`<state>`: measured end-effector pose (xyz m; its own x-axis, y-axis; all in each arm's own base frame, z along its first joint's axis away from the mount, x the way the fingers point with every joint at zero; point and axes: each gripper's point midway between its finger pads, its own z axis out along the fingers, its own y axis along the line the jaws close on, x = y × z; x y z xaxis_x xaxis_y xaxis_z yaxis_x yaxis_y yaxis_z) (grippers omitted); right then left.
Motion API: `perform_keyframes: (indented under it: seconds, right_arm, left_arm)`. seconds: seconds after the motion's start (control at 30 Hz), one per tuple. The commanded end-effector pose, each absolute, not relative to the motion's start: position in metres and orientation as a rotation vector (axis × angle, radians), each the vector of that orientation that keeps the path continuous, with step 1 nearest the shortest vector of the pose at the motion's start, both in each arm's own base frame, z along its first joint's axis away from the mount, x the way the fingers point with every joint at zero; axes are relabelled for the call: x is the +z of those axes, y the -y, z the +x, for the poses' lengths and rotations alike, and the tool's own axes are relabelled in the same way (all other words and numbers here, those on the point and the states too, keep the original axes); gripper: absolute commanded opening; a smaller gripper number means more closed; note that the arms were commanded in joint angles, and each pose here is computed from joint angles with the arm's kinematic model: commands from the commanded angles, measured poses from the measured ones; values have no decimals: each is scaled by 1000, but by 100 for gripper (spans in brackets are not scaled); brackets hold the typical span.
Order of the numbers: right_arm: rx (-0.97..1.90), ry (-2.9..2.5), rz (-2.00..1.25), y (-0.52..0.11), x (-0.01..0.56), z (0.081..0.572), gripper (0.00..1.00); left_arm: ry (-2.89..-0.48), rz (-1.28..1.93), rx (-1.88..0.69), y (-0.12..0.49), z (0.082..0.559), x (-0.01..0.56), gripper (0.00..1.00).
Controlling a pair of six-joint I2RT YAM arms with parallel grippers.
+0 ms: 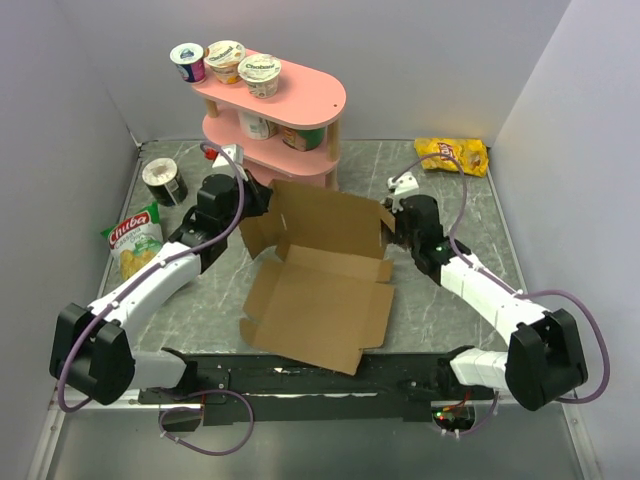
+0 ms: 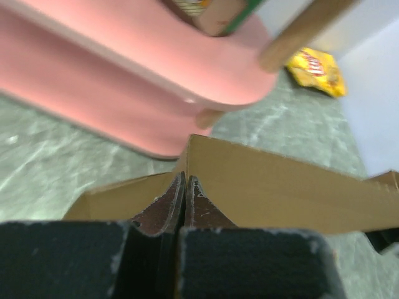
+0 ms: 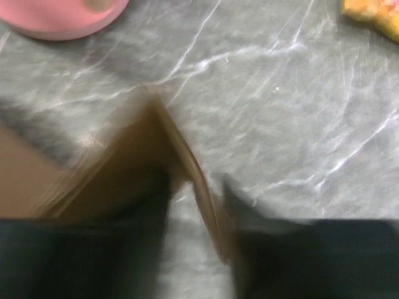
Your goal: Fold the paper box
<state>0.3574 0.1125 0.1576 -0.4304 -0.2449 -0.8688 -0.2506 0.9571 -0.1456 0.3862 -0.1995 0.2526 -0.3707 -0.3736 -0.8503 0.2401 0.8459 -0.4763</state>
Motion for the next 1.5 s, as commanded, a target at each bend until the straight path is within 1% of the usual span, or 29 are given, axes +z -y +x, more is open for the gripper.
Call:
perform_keyframes:
  seconds: [0.0,0.03,0.1,0.27,0.33,0.4,0.47,0.6,0.67,0.7,0.77,0.8,0.9,0.97,1.0,1.03,1.1,1.13,1.3,1.47]
  right_arm:
    - [70,-1868,-306,-127,222,379,82]
    - [82,-1855,-281,-125,230,375,86]
    - [105,-1890,-218,-120,228,364,92]
    - [114,-1965,118,-85,238,317,93]
    - [196,-1945,241,-79,250,294,93]
    - [326,-1907,296,-87,264,280,92]
    - [454,-1817,337,-90,289,265,91]
    - [873,-1687,331,-136,335,249,91]
    - [1091,-1719,278,-170,333,241,91]
    - [1234,-1641,302,-183,353,242,91]
    - [1347,-1679,309,-208,341,247,92]
    - [1379,-1666,335,-213,345,252,92]
    - [1335,-1729,371,-236,332,273,93]
    - [1328,-1735,413,-244,334,280,93]
    - [1319,-1765,434,-250,325,286,93]
    - [1323,-1768,458,-253,325,289,93]
    - [1334,-1786,541,-260,313,295,93]
    - [1349,-1778,555,-263,312,296,93]
    - [1303,-1769,727,-264,294,311,93]
    - [1244,-1743,835,-267,284,316,93]
  left_arm:
    - [-1900,-157,-614,197,377,246,1]
    - [-1888,-196,-555,188,382,246,1]
    - [-1902,-249,-503,178,383,242,1]
    - [-1874,-359,-403,159,387,240,1]
    - [-1857,-375,-387,156,386,242,1]
    - [-1830,-399,-366,152,386,245,1]
    - [-1807,-417,-349,148,386,249,1]
    - [-1742,-409,-360,151,383,264,1]
    - [-1723,-399,-368,156,379,266,1]
    - [-1710,-382,-378,159,375,269,1]
    - [-1680,-373,-399,162,371,269,1]
    - [-1659,-361,-406,163,366,273,1]
    - [-1613,-322,-430,166,354,272,1]
    - [-1601,-297,-433,166,347,261,1]
    - [-1558,-288,-455,167,343,271,1]
    - [-1562,-273,-452,167,339,263,1]
    - [-1521,-255,-469,168,333,271,1]
    - [-1526,-238,-462,168,330,264,1]
    - [-1477,-199,-474,170,316,260,1]
    - [-1448,-207,-486,170,304,250,1]
